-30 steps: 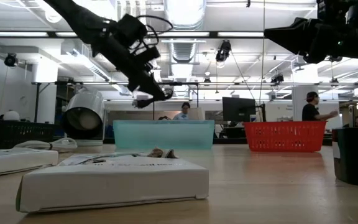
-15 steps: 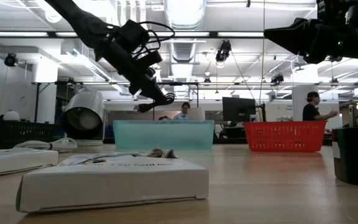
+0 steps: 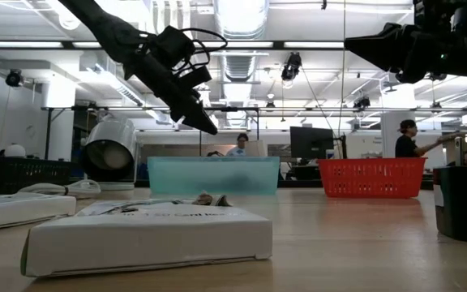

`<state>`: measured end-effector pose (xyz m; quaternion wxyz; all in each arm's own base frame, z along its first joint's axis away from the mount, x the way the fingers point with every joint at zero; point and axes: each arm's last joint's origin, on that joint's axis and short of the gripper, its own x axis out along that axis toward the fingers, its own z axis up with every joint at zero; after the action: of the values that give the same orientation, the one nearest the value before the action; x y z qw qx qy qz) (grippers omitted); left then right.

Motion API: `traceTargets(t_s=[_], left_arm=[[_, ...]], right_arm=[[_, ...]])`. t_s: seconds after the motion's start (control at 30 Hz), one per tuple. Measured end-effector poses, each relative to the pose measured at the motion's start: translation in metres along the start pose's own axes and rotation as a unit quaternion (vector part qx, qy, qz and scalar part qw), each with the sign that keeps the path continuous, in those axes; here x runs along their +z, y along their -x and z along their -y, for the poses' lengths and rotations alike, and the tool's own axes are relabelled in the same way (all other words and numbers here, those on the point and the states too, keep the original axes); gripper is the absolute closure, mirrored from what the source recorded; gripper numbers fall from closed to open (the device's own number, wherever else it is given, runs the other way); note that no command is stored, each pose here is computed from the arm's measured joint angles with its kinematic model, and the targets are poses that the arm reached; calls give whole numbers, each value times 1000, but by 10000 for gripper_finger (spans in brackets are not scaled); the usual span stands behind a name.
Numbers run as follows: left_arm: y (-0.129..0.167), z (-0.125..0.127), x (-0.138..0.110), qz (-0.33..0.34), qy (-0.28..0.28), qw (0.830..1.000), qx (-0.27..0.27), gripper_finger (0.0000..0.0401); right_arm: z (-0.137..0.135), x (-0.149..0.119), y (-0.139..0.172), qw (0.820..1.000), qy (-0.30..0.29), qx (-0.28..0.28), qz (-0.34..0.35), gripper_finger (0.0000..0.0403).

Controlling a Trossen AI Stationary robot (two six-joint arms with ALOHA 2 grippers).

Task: Pick and place items into bin
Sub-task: Put the white charger cable into the blue bin

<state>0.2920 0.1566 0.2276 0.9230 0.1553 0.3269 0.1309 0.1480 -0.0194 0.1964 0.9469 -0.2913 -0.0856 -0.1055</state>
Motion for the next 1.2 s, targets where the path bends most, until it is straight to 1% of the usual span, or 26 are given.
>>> traceTargets(t_s=[0.03, 0.17, 0.23, 0.3, 0.4, 0.5, 0.57, 0.63, 0.73, 0.8, 0.9, 0.97, 1.1, 1.2], left_arm=[[0, 0, 1, -4, 15, 1000, -1, 274], [12, 4, 3, -34, 112, 993, -17, 234], [21, 10, 2, -67, 154, 985, -33, 225], [29, 17, 0, -104, 206, 972, -45, 222], [42, 28, -2, -155, 295, 941, -54, 221], [53, 43, -7, -226, 382, 895, -53, 221], [59, 56, -9, -271, 421, 864, -52, 221], [64, 68, -11, -311, 449, 837, -47, 221], [68, 84, -11, -348, 484, 802, -33, 221], [69, 94, -9, -358, 505, 785, -22, 221], [71, 108, -5, -364, 523, 770, -18, 221], [72, 115, -4, -368, 530, 764, -17, 221], [75, 125, -2, -372, 543, 753, -13, 221], [75, 131, -7, -381, 553, 741, -3, 221]], right_arm=[[0, 0, 0, 1000, 3, 0, 0, 346], [0, 0, 0, 1000, 12, 0, 0, 346], [0, 0, 0, 1000, 17, -1, 1, 346], [0, 0, 0, 1000, 17, 0, 1, 346], [0, 0, 0, 1000, 17, -1, 1, 346], [2, 3, -2, 1000, 17, -5, 7, 346], [3, 5, -3, 1000, 17, -6, 8, 346], [4, 6, -4, 1000, 17, -7, 11, 346], [5, 8, -5, 1000, 19, -10, 15, 346], [6, 9, -6, 1000, 21, -10, 16, 346], [7, 11, -6, 1000, 23, -11, 19, 346], [7, 11, -7, 999, 23, -11, 19, 346], [7, 11, -7, 999, 27, -12, 20, 346], [7, 11, -7, 999, 36, -12, 20, 346]])
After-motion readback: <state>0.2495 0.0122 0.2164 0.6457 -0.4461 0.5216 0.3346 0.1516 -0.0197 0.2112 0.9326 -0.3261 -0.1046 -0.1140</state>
